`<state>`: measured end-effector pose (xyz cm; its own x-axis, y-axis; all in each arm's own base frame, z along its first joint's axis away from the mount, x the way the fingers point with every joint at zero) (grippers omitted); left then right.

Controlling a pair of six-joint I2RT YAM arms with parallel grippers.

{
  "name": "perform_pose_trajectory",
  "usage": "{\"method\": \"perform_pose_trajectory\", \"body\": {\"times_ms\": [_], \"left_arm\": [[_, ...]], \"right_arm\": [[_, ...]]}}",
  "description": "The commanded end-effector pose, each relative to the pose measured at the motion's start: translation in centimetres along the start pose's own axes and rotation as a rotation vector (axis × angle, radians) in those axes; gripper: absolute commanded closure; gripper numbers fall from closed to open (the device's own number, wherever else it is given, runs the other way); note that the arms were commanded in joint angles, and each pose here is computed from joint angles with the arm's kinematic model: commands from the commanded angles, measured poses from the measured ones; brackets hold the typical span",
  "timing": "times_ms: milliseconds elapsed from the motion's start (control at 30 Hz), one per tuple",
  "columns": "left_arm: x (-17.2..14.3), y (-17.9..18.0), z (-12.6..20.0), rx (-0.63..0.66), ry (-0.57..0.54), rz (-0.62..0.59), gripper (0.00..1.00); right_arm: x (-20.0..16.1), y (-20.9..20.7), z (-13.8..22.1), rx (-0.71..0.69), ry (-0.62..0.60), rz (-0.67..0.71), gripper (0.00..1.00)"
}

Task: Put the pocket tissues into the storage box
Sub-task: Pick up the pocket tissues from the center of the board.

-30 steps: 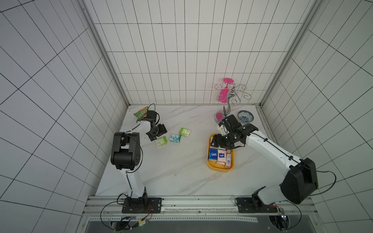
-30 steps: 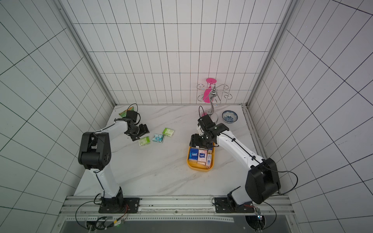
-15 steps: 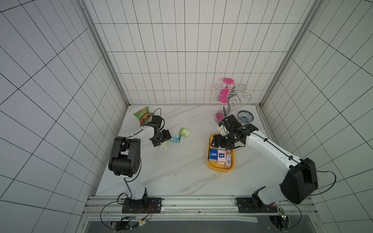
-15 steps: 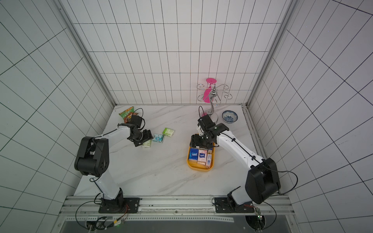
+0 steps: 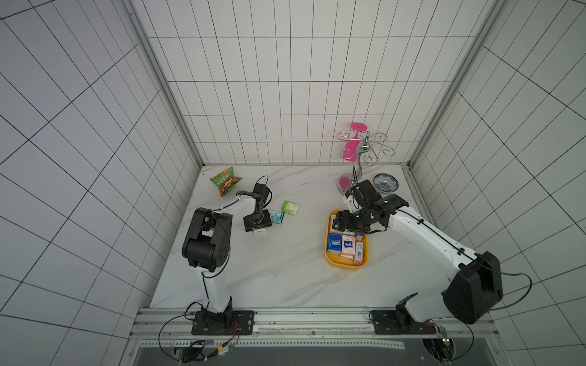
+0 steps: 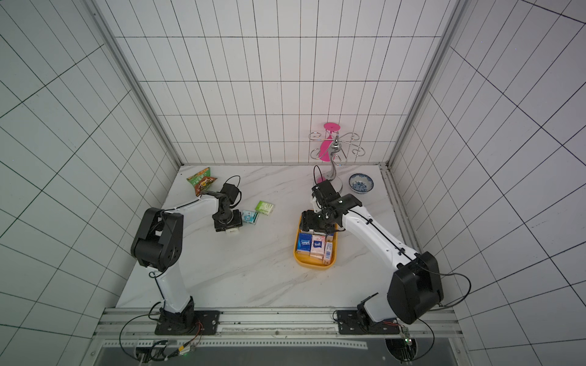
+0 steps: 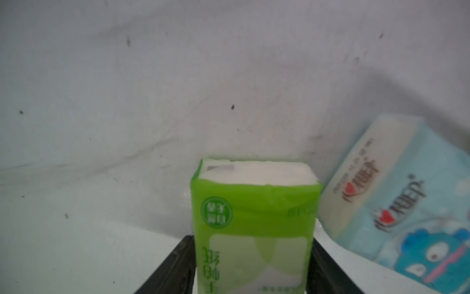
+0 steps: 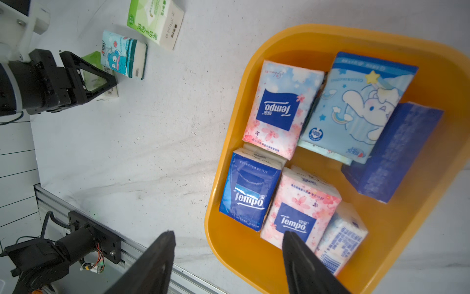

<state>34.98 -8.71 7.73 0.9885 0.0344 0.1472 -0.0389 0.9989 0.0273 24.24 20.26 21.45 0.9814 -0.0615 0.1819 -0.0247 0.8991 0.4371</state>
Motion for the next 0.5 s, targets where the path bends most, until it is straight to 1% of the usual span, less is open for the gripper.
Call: {"method": "perform_pose_trajectory", "body": {"times_ms": [0,133,167,300,367,467], "left_arm": [[0.0,0.6,-0.5,0.049,0.01,-0.015,0.34],[0.2,0.5,-0.2,0.045,-0.001,-0.019,0.5],[0.2,0.5,0.0,0.044,-0.004,-0.019,0.52],[0.5,0.5,1.5,0.037,-0.029,-0.012,0.53],[0.5,0.4,2.8,0.026,-0.048,-0.015,0.53],[0.4,-0.4,5.6,0.013,-0.091,-0.04,0.53]], "right_arm": [[0.1,0.1,1.1,-0.007,-0.029,0.008,0.29],[0.2,0.0,1.3,-0.016,-0.037,0.008,0.29],[0.2,-0.1,1.3,-0.02,-0.039,0.007,0.29],[0.6,-0.8,1.4,-0.052,-0.06,-0.007,0.29],[1.0,-2.0,1.4,-0.088,-0.078,-0.044,0.28],[1.6,-4.4,1.5,-0.115,-0.095,-0.145,0.28]]}}
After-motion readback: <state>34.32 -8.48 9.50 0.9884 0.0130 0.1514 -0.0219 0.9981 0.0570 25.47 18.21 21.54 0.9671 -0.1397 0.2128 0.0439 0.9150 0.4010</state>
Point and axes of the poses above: each gripper's point midway between its finger pads, its own z axis back along the fingers, its own y axis along the line the jaws close on, x = y × z, the point moved 6 cm from there along z, back along the fingers, and after that the axes turned 13 degrees about -z, right-handed, at the moved point
